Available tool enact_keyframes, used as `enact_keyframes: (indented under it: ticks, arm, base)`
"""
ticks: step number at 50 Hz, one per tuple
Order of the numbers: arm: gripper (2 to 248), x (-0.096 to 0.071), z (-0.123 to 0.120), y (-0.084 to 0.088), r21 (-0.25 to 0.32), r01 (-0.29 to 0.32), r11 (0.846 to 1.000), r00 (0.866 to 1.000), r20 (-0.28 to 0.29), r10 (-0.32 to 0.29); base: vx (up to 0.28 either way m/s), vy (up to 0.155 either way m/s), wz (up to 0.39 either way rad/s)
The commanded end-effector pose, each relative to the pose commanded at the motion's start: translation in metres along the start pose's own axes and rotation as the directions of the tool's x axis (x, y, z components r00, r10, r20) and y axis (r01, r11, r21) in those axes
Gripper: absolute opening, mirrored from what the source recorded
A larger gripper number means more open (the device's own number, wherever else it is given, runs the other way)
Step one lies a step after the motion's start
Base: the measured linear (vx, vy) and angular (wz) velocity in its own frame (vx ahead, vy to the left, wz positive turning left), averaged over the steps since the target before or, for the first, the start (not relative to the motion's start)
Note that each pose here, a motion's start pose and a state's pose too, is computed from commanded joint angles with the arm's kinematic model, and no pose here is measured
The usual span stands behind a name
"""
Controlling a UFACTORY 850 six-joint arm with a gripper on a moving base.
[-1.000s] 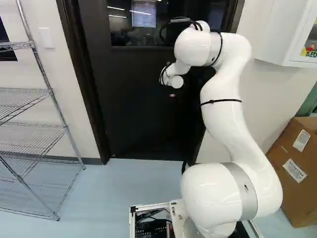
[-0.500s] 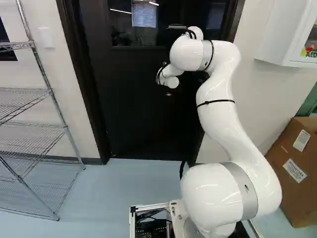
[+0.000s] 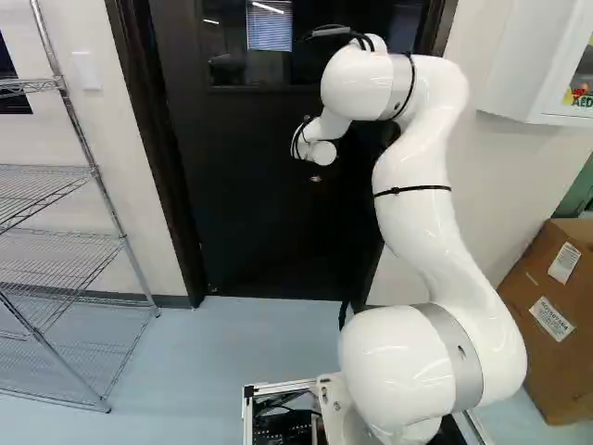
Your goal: Open the door and move inside
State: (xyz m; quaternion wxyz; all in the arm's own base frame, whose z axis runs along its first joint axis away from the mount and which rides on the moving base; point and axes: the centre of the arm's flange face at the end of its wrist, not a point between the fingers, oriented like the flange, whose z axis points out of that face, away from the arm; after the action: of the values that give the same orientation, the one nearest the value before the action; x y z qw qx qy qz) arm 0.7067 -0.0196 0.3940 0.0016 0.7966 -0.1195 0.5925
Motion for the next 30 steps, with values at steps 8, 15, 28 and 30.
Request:
enact_keyframes:
  ticks: [8,15,28,30]
  arm:
    - [247,-0.002,-0.016,0.001,0.005,0.01,1.0,1.0,0.014,-0.01]
    - [247,-0.003,-0.03,0.001,0.017,0.029,0.999,0.999,0.025,-0.029]
    - [247,-0.007,-0.055,0.001,0.049,0.073,0.996,0.996,0.043,-0.075]
    - [247,-0.008,-0.059,0.001,0.055,0.081,0.995,0.996,0.045,-0.083]
  base:
    - [0.0,0.0,0.0]
    - [0.0,0.0,0.0]
    - [0.0,0.0,0.0]
    - [0.0,0.0,0.0]
